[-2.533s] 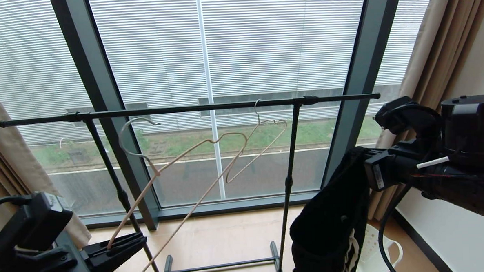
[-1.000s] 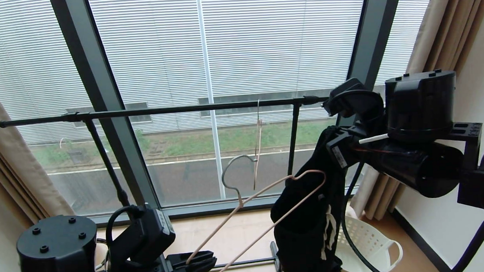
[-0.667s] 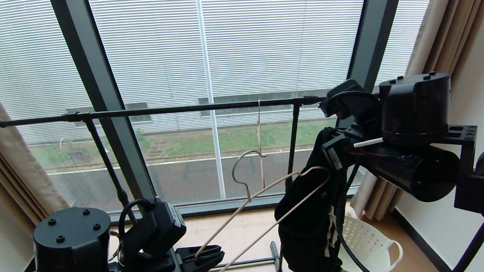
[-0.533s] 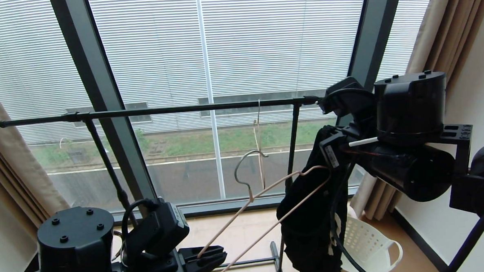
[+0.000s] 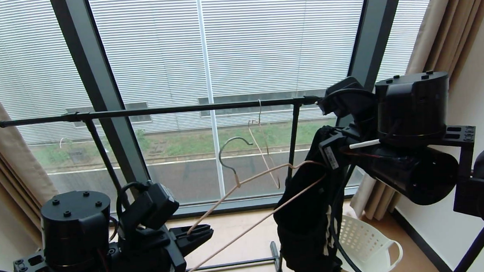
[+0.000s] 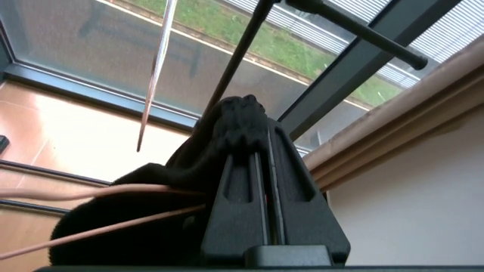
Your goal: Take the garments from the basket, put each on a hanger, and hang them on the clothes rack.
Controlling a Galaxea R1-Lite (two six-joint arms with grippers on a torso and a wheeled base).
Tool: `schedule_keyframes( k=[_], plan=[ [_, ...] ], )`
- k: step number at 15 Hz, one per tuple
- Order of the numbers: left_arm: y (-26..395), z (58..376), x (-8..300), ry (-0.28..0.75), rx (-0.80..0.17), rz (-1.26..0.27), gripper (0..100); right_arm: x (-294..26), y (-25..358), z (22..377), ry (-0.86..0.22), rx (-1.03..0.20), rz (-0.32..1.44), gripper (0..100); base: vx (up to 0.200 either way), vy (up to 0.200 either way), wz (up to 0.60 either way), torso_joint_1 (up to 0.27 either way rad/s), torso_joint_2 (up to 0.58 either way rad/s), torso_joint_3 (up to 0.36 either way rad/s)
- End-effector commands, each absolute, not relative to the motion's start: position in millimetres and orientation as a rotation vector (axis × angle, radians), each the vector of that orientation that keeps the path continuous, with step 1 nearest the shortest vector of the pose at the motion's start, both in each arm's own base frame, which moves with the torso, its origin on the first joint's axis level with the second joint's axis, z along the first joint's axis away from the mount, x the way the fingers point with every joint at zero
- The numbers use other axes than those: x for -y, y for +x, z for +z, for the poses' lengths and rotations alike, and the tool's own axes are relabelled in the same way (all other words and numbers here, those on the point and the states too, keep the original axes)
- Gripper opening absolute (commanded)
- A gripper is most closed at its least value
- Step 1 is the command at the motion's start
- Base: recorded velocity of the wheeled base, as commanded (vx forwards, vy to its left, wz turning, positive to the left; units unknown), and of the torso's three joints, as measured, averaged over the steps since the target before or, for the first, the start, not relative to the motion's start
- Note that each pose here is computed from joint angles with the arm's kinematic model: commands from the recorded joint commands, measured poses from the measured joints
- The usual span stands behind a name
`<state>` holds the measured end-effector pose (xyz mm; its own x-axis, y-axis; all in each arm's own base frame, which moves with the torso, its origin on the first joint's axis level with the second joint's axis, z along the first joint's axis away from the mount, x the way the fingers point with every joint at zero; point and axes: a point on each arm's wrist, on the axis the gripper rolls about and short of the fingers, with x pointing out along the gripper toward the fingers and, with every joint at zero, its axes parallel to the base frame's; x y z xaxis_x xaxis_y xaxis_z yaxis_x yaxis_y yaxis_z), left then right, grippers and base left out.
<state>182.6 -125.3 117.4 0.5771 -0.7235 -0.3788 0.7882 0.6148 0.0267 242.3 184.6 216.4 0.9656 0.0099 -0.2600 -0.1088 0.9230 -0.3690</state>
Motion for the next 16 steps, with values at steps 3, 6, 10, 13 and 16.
schedule_keyframes(
  k=[3, 6, 10, 13, 16],
  plan=[
    [183.4, 124.3, 111.6, 0.186, -0.321, -0.835, 0, -183.7, 244.3, 221.6, -0.379, -0.243, 0.045, 0, 0.0, 0.0, 0.0, 0.0, 0.0, 0.0],
    [169.1, 126.9, 111.7, 0.192, -0.301, -0.873, 0, -191.3, 256.4, 222.7, -0.37, -0.236, -0.038, 0, 0.0, 0.0, 0.0, 0.0, 0.0, 0.0],
    [160.7, 127.1, 123.8, 0.21, -0.293, -0.947, 0, -198.0, 265.2, 223.1, -0.36, -0.23, -0.066, 0, 0.0, 0.0, 0.0, 0.0, 0.0, 0.0],
    [166.8, 119.0, 135.4, 0.242, -0.321, -0.979, 0, -197.5, 263.8, 224.7, -0.354, -0.226, -0.063, 0, 0.0, 0.0, 0.0, 0.0, 0.0, 0.0],
    [183.6, 114.1, 145.6, 0.248, -0.341, -0.959, 0, -193.9, 257.2, 229.2, -0.325, -0.219, -0.064, 0, 0.0, 0.0, 0.0, 0.0, 0.0, 0.0]
  ],
)
